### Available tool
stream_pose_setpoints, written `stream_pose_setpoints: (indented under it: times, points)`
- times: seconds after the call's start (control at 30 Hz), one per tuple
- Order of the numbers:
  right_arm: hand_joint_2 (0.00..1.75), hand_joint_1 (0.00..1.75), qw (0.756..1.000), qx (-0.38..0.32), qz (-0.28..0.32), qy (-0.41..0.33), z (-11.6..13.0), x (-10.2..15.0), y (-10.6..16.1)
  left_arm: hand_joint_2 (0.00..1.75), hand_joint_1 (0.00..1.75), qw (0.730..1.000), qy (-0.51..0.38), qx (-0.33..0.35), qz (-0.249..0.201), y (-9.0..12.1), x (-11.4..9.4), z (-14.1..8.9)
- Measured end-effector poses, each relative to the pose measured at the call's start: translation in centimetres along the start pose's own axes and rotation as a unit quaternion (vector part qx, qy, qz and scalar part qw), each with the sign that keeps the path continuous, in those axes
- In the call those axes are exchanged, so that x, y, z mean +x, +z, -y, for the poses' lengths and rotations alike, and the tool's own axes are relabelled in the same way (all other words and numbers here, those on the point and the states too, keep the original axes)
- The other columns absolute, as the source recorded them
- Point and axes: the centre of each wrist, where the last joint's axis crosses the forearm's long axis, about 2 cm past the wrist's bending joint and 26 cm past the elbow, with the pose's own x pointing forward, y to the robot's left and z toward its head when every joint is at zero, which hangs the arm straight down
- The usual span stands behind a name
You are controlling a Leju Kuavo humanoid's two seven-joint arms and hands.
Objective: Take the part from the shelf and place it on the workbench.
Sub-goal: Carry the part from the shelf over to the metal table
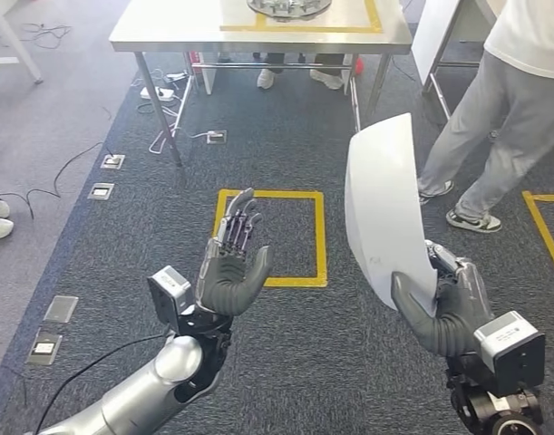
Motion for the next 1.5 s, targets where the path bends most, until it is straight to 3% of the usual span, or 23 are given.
stream_pose_setpoints:
  times: [1.5]
  points:
    - [1.75,1.75,1.0,0.0,-0.011,0.009,0.01,0.07,0.22,1.75,0.0,1.0,0.006,-0.001,0.001,-0.01,0.09,0.23]
